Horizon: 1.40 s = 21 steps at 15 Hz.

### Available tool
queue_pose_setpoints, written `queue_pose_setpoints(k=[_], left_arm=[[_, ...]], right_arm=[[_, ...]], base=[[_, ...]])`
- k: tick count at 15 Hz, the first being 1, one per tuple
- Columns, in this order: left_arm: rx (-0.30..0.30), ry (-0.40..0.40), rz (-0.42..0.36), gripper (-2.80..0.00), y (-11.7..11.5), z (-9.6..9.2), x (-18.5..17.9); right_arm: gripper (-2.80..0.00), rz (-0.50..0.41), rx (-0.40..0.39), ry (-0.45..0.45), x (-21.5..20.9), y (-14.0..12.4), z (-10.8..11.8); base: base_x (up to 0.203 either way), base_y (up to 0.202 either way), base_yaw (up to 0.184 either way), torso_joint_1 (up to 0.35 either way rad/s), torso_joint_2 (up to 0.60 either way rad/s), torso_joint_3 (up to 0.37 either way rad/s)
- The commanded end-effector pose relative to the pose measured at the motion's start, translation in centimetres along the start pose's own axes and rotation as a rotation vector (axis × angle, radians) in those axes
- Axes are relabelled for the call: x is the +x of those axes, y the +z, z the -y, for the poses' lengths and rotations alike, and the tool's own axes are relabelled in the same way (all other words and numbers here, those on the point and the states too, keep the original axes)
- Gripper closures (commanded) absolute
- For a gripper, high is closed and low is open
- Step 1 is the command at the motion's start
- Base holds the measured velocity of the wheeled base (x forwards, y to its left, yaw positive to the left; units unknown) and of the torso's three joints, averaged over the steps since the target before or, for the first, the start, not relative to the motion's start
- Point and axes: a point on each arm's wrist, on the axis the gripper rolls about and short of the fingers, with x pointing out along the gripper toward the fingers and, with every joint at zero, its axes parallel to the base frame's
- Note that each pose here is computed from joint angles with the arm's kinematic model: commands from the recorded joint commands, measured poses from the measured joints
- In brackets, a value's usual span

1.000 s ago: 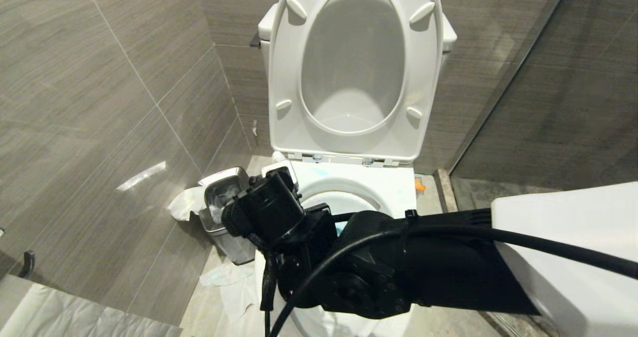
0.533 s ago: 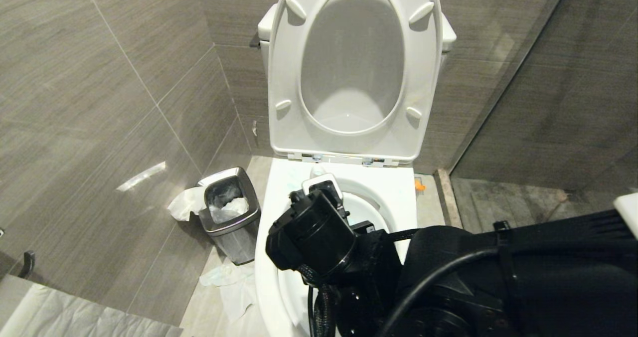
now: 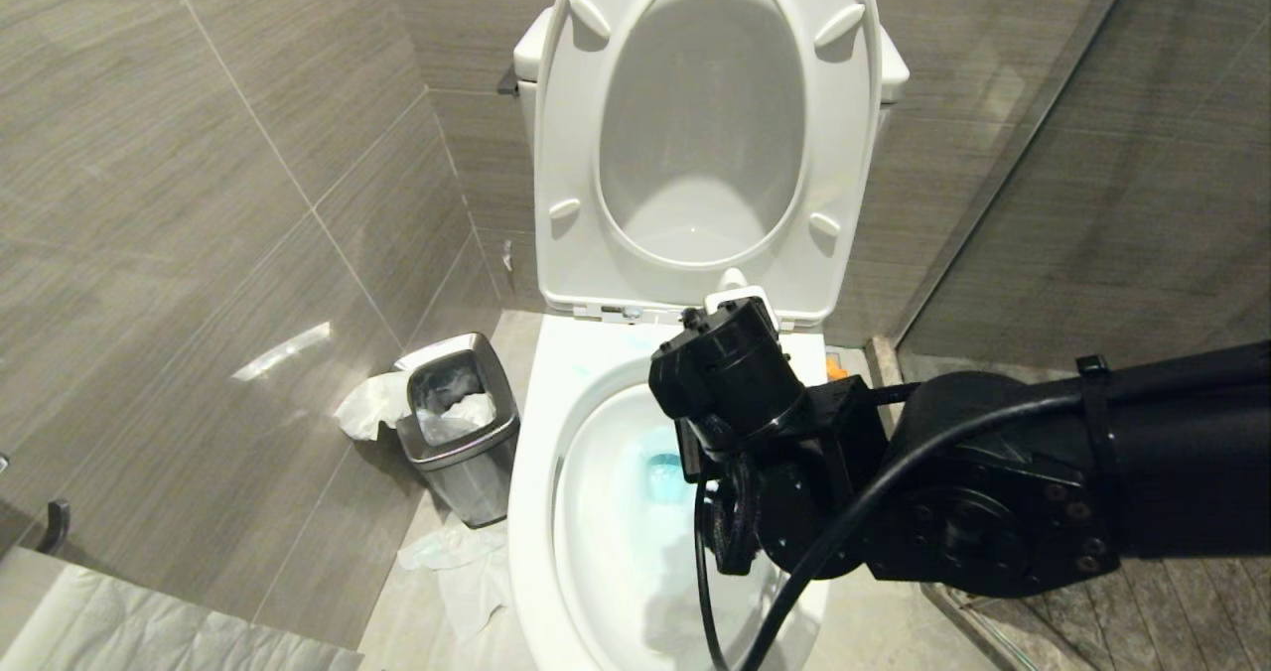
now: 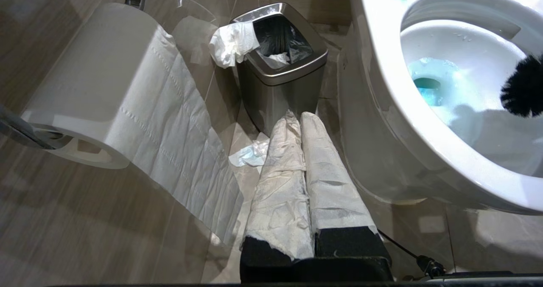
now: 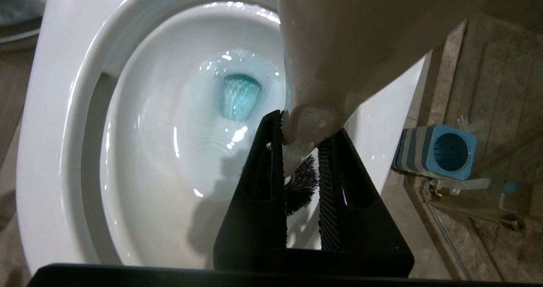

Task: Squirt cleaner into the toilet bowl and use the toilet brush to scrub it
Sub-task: Scrub the toilet bowl

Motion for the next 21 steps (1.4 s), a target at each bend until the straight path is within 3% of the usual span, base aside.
queue_pose_setpoints(k=[1, 9, 13, 21], left_arm=[[0.000, -0.001, -0.003, 0.00, 0.0, 0.0, 0.0], [0.000, -0.001, -0.003, 0.00, 0.0, 0.0, 0.0], [0.000, -0.001, -0.003, 0.00, 0.0, 0.0, 0.0], [0.000, -0.001, -0.003, 0.00, 0.0, 0.0, 0.0]], right_arm=[[0.00, 0.005, 0.027, -0.045, 2.8, -0.1, -0.2], [0.00, 0.091, 0.093, -0.060, 8.5, 2.4, -3.7], [0.00, 0.128, 0.051, -0.058, 10.7, 2.8, -5.9], [0.00, 0.135, 0.023, 0.039, 8.1, 2.0, -9.5]], base=[[0.000, 0.000, 0.000, 0.000, 0.00, 0.000], [0.000, 0.000, 0.000, 0.000, 0.00, 0.000], [0.000, 0.000, 0.000, 0.000, 0.00, 0.000], [0.000, 0.000, 0.000, 0.000, 0.00, 0.000]])
